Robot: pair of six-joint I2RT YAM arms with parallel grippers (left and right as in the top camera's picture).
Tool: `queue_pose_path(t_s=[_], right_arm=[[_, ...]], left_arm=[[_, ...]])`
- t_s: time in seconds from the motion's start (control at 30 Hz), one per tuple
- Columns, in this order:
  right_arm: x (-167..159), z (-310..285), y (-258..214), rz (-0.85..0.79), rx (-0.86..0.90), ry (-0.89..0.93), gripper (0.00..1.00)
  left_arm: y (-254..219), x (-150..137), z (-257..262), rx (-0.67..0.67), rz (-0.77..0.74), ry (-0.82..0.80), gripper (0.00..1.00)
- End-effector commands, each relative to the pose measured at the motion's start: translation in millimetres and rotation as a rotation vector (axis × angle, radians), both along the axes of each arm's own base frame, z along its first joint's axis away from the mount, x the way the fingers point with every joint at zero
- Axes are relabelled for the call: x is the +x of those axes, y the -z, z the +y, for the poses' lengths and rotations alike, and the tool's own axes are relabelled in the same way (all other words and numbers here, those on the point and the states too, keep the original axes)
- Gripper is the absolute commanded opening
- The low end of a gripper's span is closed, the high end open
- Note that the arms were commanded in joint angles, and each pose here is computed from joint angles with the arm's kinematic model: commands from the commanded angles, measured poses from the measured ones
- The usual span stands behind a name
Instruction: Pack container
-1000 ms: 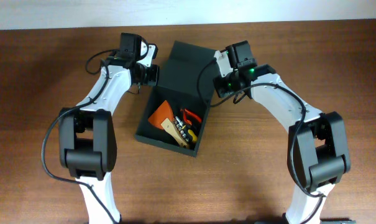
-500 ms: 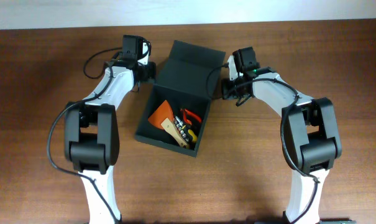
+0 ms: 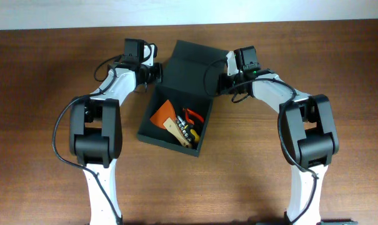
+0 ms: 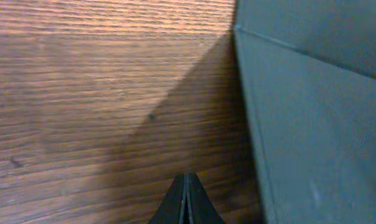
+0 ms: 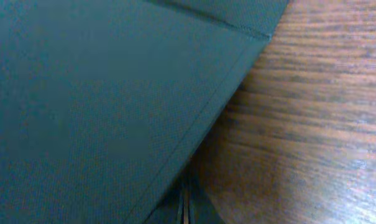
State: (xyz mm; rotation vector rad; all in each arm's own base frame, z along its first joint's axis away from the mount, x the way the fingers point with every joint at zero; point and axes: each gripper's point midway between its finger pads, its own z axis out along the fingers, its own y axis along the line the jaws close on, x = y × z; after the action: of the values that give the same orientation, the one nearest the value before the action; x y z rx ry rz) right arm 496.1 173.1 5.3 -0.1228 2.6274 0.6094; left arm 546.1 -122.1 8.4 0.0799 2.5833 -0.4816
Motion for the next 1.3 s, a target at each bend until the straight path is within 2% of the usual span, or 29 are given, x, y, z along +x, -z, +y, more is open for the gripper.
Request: queue_pose_path(t_s=[0.0,0.17,0.33,0.53,0.73,0.83,0.93,1.13,1.27], right_arm=[[-5.2,15.7,9.9,-0.003,0.019,-0.081,0.04],[4.7,17.8,-18.7,-0.12,-0.008,-0.158,0.04],[15.2,20.3,-53.2,-0.223,-0.006,-0.174,0.04],[19.5,22.0,-77.6,-0.279,0.004,-0.174,0.04],[19.9,24.0,-98.1,-0.331,-0.003,-0.195,0.04],[15.4,21.2,-93.0,-0.296,-0.011,-0.184,0.04],[9.0,7.7,-78.3,-0.201,-0.047,-0.087,0.04],[-1.0,0.3,-59.5,-0.05,0.002,0.085,0.04],[-6.1,-1.3,-46.6,0.005,0.019,0.137,0.04]], left_arm=[[2.0,-1.1,-20.4,-0.101,0.025,0.051,0.02],[-18.0,13.0,-5.8,-0.112,0.004,0.027,0.02],[-47.1,26.4,-7.5,-0.193,-0.047,0.059,0.02],[-65.7,29.4,-18.1,-0.259,-0.072,0.106,0.02],[-62.9,28.9,-12.0,-0.248,-0.06,0.09,0.02],[-54.5,29.9,6.1,-0.192,-0.04,0.034,0.02],[-43.8,25.5,24.7,-0.152,0.014,-0.041,0.01],[-35.4,17.9,30.9,-0.169,0.094,-0.134,0.02],[-26.2,17.1,34.7,-0.171,0.128,-0.191,0.02]])
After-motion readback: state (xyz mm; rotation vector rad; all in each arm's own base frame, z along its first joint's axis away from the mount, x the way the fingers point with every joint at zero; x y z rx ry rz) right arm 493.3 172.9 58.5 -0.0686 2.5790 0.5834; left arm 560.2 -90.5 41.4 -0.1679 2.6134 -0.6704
